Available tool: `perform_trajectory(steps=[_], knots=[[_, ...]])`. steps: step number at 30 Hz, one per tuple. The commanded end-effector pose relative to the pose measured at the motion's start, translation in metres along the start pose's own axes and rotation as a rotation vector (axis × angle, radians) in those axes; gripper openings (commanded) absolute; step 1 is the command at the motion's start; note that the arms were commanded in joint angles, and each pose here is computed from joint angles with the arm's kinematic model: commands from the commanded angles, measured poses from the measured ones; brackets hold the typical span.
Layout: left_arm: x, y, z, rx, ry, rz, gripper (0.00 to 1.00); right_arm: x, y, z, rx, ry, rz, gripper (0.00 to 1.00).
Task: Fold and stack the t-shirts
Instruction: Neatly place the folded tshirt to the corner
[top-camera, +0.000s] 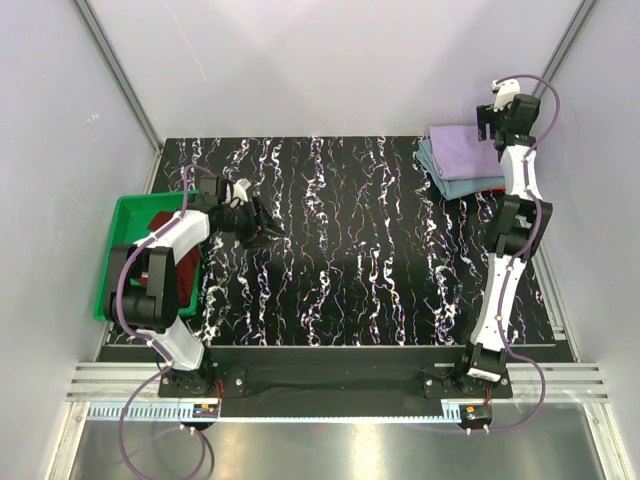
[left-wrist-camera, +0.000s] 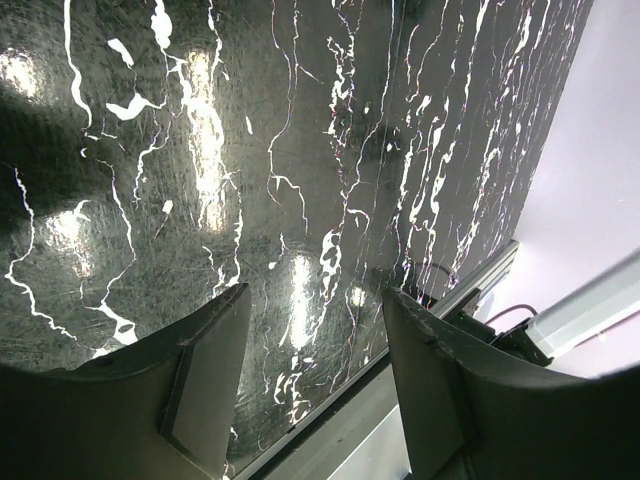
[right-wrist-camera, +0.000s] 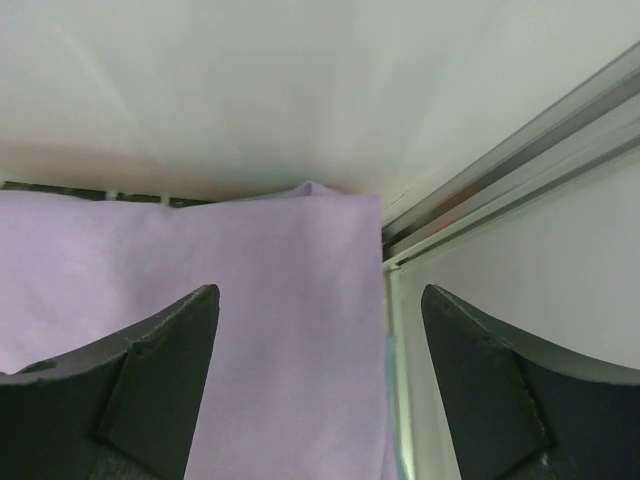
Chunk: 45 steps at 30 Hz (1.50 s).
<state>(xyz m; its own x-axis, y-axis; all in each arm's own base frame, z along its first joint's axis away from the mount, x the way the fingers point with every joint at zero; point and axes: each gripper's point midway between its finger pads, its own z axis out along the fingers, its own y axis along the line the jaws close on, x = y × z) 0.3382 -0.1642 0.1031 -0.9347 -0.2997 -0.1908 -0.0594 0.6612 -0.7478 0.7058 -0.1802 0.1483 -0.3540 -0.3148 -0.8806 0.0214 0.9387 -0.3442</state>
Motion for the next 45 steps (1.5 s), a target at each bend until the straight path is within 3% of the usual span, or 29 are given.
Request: perform_trajectory(steps=[1, 5, 7, 10, 17, 22, 29, 43, 45], knots=[[-0.016, -0.028, -0.017, 0.069, -0.057, 0.085, 0.60, -0.118, -0.004, -0.058, 0.009, -0.209, 0.078, 0.89], [-0.019, -0.049, -0.032, 0.106, -0.079, 0.137, 0.62, -0.107, 0.040, -0.075, -0.081, -0.131, 0.025, 0.81], [-0.017, -0.060, -0.043, 0.127, -0.082, 0.173, 0.62, -0.091, 0.071, -0.085, -0.180, -0.056, 0.007, 0.67], [-0.020, -0.071, -0.058, 0.115, -0.132, 0.216, 0.64, -0.071, 0.102, -0.103, -0.257, 0.005, -0.030, 0.55], [-0.016, -0.077, -0.069, 0.123, -0.182, 0.243, 0.64, -0.038, 0.126, -0.109, -0.293, 0.072, -0.022, 0.55], [-0.014, -0.077, -0.067, 0.140, -0.181, 0.235, 0.64, 0.009, 0.155, -0.101, -0.377, 0.190, 0.036, 0.55], [-0.013, -0.077, -0.063, 0.156, -0.162, 0.229, 0.64, 0.020, 0.171, -0.105, -0.373, 0.206, -0.043, 0.64], [-0.011, -0.079, -0.061, 0.187, -0.141, 0.216, 0.63, 0.034, 0.169, -0.102, -0.222, 0.280, -0.255, 0.53], [-0.011, -0.079, -0.061, 0.190, -0.142, 0.218, 0.63, 0.033, 0.168, -0.103, -0.201, 0.282, -0.281, 0.45]])
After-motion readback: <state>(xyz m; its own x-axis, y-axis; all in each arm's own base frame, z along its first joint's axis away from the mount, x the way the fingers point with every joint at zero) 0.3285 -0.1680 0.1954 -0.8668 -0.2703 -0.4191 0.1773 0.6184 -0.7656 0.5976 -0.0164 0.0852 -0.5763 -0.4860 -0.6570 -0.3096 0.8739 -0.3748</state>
